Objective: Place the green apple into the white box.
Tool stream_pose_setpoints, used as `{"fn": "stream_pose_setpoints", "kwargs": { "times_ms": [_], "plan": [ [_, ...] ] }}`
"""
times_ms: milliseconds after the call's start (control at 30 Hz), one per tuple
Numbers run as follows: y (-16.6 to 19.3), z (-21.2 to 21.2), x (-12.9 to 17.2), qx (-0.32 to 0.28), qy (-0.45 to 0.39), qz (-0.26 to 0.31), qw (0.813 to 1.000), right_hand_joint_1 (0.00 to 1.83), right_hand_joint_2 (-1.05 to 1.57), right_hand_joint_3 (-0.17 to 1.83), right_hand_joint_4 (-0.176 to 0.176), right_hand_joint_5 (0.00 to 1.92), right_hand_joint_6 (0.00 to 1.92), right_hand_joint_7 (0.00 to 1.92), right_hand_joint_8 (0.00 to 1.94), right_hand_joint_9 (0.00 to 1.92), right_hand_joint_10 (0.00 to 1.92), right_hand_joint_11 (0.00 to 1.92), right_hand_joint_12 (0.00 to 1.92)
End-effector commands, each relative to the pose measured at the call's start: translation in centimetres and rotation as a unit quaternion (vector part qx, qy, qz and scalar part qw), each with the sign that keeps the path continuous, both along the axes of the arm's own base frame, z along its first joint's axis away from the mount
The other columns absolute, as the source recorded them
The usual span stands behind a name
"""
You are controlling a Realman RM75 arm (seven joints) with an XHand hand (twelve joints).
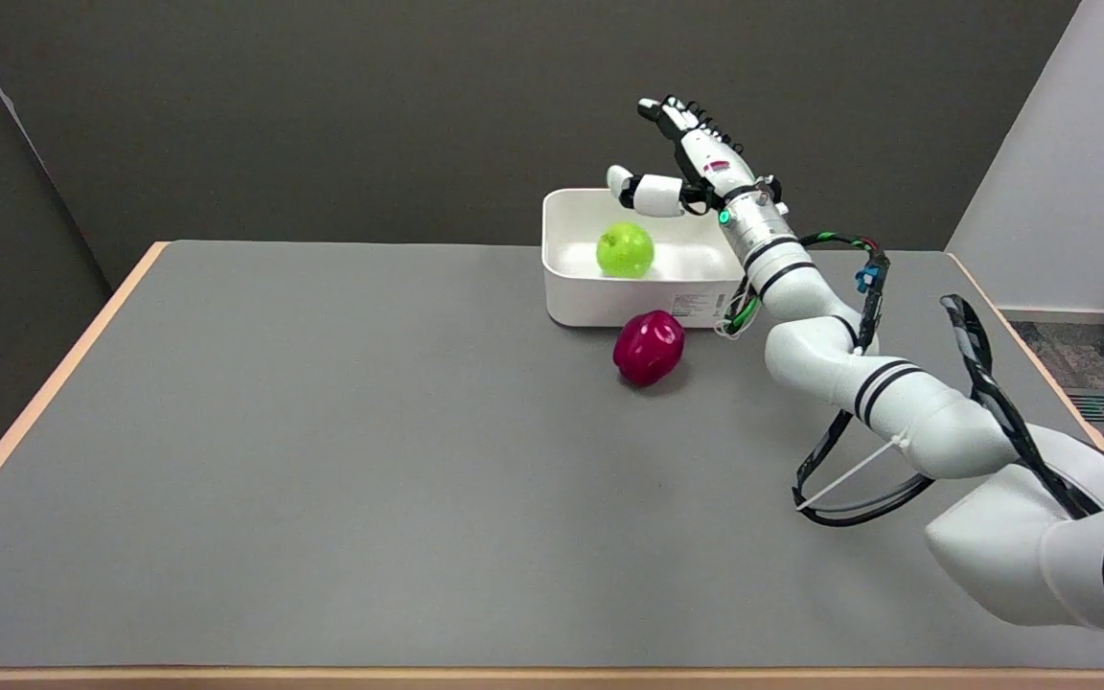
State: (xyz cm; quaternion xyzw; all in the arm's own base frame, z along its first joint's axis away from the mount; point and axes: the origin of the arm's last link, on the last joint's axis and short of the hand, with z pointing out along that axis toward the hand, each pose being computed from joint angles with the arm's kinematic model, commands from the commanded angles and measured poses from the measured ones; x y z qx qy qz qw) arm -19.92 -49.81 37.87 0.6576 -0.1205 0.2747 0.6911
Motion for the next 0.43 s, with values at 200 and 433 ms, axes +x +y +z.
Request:
{"fn": "stream_pose_setpoints", "kwargs": {
  "times_ms": [200,433],
  "plan": [
    [8.9,2.4,4.5,-0.01,-0.044,0.194,0.98,0.37,0.64,0.79,0.075,0.12,0.32,0.0,0.01,0.0,0.0,0.0,0.04],
    [19.2,8.2,3.1,-0.117,-0.103,0.283,0.946,0.44,0.6,0.94,0.048,0.12,0.44,0.06,0.2,0.0,0.17,0.0,0.45]
  ]
}}
